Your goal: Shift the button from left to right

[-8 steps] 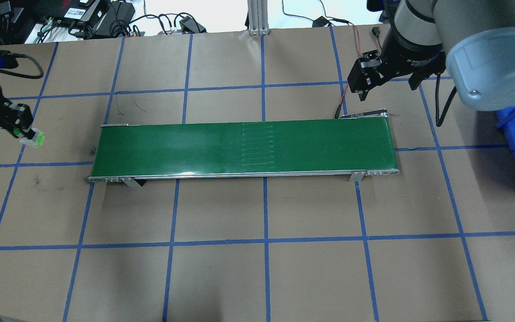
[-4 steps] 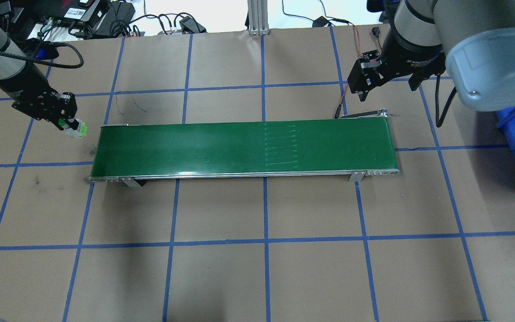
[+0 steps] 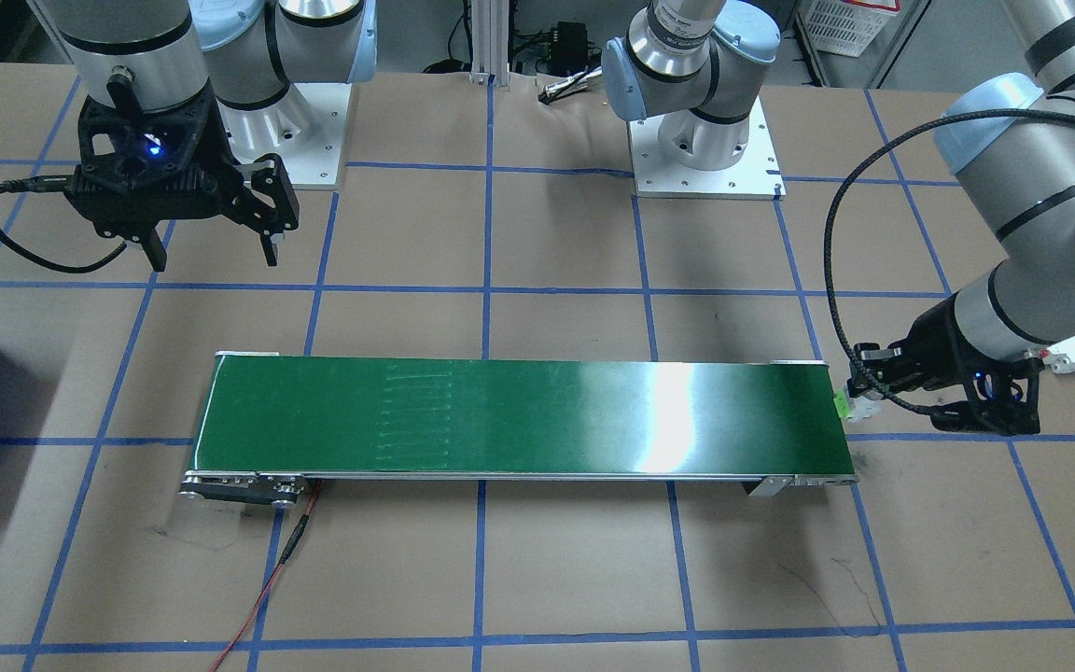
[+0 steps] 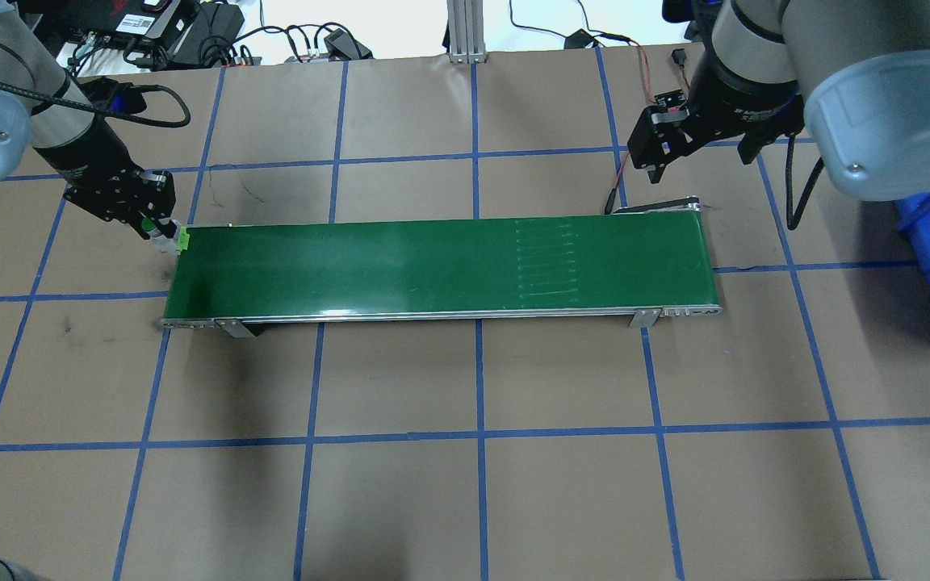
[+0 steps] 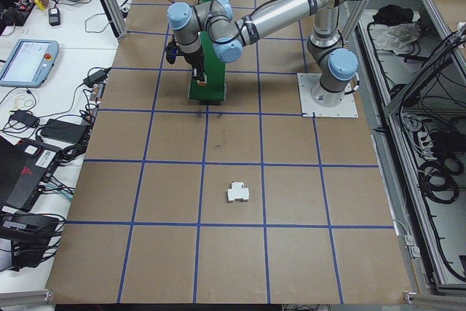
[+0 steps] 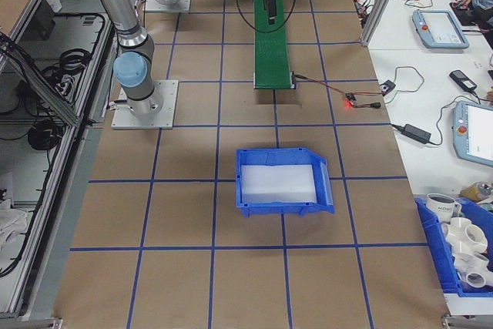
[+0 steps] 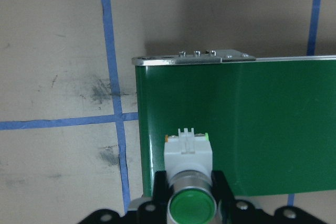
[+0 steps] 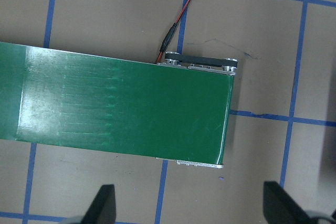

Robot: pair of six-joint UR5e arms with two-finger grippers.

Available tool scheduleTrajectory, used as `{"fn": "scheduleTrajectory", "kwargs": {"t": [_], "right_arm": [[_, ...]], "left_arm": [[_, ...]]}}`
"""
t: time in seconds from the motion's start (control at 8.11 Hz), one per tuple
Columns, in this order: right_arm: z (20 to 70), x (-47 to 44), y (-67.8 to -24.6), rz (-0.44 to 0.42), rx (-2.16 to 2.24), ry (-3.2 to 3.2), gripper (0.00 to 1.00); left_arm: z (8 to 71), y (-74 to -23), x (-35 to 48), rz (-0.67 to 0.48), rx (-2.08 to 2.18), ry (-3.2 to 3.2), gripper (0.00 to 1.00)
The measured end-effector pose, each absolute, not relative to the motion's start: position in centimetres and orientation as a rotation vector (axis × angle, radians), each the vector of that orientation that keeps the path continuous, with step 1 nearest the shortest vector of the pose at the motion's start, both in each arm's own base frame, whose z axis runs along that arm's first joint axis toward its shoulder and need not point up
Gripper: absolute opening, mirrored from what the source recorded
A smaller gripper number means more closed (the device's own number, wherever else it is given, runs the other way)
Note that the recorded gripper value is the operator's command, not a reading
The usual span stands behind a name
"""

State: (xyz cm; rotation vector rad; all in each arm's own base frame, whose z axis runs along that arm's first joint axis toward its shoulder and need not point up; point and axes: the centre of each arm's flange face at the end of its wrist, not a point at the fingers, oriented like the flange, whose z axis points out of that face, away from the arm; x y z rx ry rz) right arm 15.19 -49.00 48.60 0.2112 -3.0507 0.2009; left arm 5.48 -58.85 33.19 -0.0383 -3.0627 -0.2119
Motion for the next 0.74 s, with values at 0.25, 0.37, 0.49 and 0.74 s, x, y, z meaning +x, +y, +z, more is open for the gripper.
{"fn": "scheduleTrajectory", "kwargs": {"t": [0.25,0.37,0.49,0.74], "right_arm": [[48.5,15.2,-49.0,0.198,0.211,-3.050,1.00],[48.5,15.2,-49.0,0.196,0.212,-3.050,1.00],[48.4,15.1,-49.0,0.194,0.212,-3.050,1.00],[48.4,15.1,-49.0,0.193,0.212,-3.050,1.00]], "left_arm": [[31.6,-59.0,5.3,-0.254,-0.041,-3.054,0.18],[30.8,-58.9,5.3,-0.266,-0.038,-3.054,0.19],[29.9,-58.7,5.2,-0.268,-0.021,-3.056,0.19],[28.8,-58.4,5.1,-0.241,0.004,-3.068,0.29]]}}
